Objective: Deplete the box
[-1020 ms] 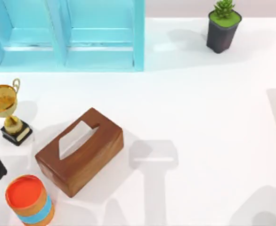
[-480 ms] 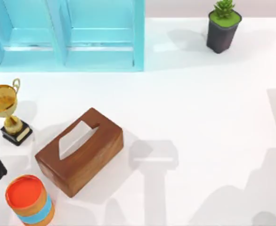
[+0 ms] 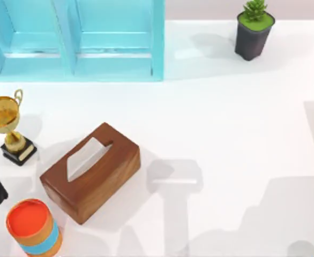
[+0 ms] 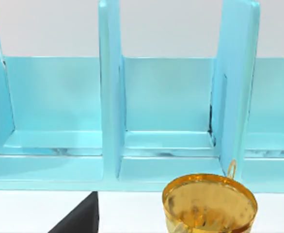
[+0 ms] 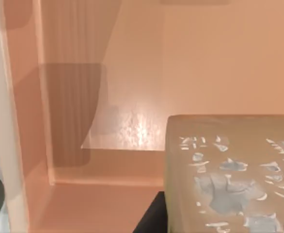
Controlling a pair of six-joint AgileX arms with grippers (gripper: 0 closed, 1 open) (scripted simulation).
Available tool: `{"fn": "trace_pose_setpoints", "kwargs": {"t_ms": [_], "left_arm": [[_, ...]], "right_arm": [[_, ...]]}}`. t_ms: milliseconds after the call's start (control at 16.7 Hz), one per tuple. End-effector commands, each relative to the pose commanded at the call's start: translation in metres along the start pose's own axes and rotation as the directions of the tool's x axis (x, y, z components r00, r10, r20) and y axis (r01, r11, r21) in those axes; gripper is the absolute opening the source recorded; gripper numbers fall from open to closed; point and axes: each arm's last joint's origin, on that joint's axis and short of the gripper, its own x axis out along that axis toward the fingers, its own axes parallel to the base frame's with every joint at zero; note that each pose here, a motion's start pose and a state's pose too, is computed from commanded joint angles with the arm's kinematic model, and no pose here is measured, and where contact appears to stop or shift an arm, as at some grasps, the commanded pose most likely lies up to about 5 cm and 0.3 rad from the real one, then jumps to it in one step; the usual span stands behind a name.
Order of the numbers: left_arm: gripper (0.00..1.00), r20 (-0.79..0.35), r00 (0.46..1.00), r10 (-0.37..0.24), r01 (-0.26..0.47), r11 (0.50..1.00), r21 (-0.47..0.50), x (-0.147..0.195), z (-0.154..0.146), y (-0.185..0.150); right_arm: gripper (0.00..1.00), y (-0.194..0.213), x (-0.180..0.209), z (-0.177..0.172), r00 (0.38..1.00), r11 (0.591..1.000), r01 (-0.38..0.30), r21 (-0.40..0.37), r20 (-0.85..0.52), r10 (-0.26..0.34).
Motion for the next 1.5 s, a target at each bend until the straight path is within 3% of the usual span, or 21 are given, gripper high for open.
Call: {"fn": "trace_pose_setpoints", "kwargs": {"t_ms": [180,420,600,840,1080,1500], "left_arm": [[1.00,0.000,1.000,0.000,0.000,1.000,0.000,0.000,0.000,0.000],[1.00,0.000,1.000,0.000,0.000,1.000,0.000,0.000,0.000,0.000],[1.00,0.000,1.000,0.000,0.000,1.000,0.000,0.000,0.000,0.000],[1.00,0.000,1.000,0.000,0.000,1.000,0.000,0.000,0.000,0.000],[1.00,0.000,1.000,0.000,0.000,1.000,0.000,0.000,0.000,0.000],[1.00,0.000,1.000,0.000,0.000,1.000,0.000,0.000,0.000,0.000]], "right_arm": [[0.00,0.002,0.002,0.006,1.000,1.000,-0.003,0.000,-0.005,0.003],[0.00,0.031,0.011,0.055,1.000,1.000,-0.002,-0.005,-0.012,0.002],[0.00,0.089,0.027,0.107,1.000,1.000,0.003,-0.005,-0.010,-0.003],[0.00,0.200,0.057,0.152,1.000,1.000,0.006,0.000,0.001,-0.006],[0.00,0.277,0.088,0.163,1.000,1.000,0.008,0.000,0.000,-0.008],[0.00,0.286,0.099,0.163,1.000,1.000,0.008,0.001,-0.008,-0.008]]}}
